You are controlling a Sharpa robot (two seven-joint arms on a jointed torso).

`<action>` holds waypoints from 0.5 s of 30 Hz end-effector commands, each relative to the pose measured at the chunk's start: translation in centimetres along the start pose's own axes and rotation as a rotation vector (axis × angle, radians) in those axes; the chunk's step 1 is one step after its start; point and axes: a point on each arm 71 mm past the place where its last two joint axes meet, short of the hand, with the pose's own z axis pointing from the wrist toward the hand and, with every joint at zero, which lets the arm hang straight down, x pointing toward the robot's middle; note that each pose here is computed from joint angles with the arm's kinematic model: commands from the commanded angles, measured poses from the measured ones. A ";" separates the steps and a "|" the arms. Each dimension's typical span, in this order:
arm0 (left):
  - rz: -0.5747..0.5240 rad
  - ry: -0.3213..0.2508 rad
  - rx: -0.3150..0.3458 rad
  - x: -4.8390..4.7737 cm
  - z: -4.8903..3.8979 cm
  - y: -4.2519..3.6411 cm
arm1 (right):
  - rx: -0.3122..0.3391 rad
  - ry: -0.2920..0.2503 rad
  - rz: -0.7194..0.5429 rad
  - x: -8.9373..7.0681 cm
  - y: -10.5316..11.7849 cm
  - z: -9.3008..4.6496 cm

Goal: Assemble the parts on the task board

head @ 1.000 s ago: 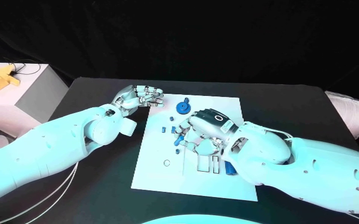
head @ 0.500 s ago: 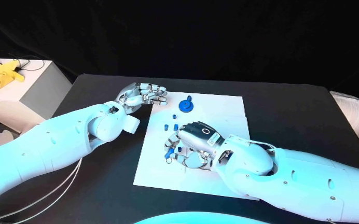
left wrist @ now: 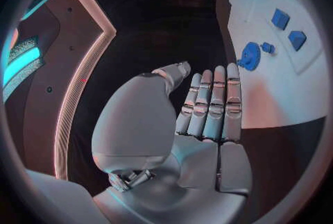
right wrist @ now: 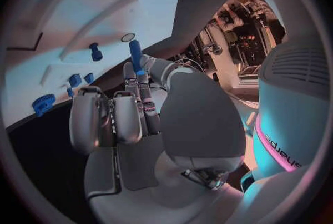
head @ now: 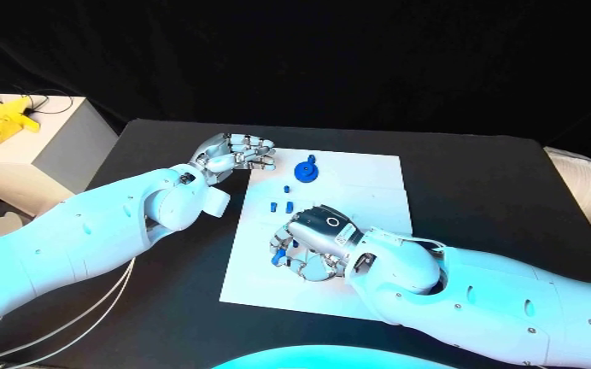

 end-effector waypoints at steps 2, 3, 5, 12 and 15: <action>-0.009 0.007 0.012 0.16 0.02 -0.12 | -0.007 0.018 -0.050 0.3 0.2 0.1; -0.009 0.007 0.012 0.16 0.02 -0.12 | -0.006 0.018 -0.051 0.4 0.2 0.1; -0.009 0.007 0.012 0.16 0.02 -0.12 | -0.003 0.020 -0.054 0.4 0.2 0.2; -0.008 0.006 0.011 0.10 -0.04 -0.15 | 0.004 0.035 -0.062 0.7 0.0 0.2; -0.007 0.006 0.011 0.08 -0.07 -0.16 | 0.009 0.045 -0.071 0.8 -0.1 0.1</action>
